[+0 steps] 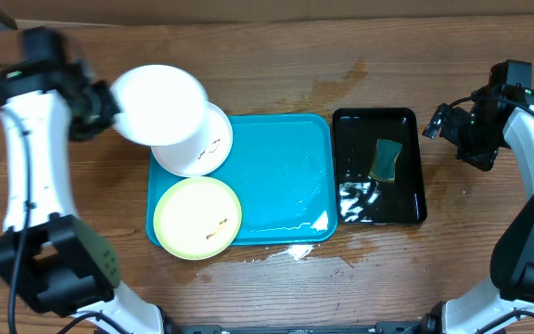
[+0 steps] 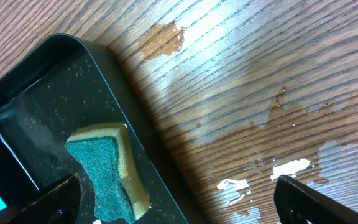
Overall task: Clean dirty plates on tray and stack at the side
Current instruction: 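Carry the white plate left and set it on the table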
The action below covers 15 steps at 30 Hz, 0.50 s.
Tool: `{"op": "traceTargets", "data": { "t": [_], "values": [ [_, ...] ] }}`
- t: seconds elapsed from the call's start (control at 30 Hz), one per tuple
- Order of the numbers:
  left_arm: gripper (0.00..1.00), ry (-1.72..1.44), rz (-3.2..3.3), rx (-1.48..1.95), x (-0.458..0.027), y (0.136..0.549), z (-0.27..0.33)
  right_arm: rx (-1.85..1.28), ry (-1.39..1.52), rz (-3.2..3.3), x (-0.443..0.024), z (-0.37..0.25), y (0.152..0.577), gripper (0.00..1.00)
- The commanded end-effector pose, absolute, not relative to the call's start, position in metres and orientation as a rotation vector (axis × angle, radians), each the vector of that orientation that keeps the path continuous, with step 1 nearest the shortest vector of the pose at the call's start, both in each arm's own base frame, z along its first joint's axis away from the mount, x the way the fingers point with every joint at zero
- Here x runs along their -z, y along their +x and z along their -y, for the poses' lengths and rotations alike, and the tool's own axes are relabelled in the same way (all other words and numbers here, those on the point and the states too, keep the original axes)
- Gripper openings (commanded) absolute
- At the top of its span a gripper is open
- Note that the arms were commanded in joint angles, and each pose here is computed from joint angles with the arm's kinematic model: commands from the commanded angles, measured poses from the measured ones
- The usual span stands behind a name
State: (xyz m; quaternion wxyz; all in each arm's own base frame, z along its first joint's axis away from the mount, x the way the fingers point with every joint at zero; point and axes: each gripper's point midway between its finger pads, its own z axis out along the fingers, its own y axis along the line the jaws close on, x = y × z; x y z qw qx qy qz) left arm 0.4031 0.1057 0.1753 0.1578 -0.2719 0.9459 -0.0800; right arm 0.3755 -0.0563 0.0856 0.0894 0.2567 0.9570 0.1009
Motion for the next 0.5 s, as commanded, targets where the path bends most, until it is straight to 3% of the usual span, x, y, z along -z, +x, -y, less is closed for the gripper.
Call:
{"op": "traceTargets", "data": {
  "t": [0.0,0.23,0.47],
  "values": [
    [0.04,-0.923,-2.590,0.276,-0.197,0.396,-0.135,-0.306,0.760,-2.821,-0.093,0.057,0.383,1.00],
    [0.04,-1.183,-2.487,-0.109,-0.173,0.366,-0.220,-0.306,0.760,-2.821,-0.093,0.057,0.383,1.00],
    [0.04,-1.229,-2.487,-0.307,-0.125,0.349,-0.242,-0.306,0.760,-2.821,-0.093,0.057,0.382,1.00]
  ]
}}
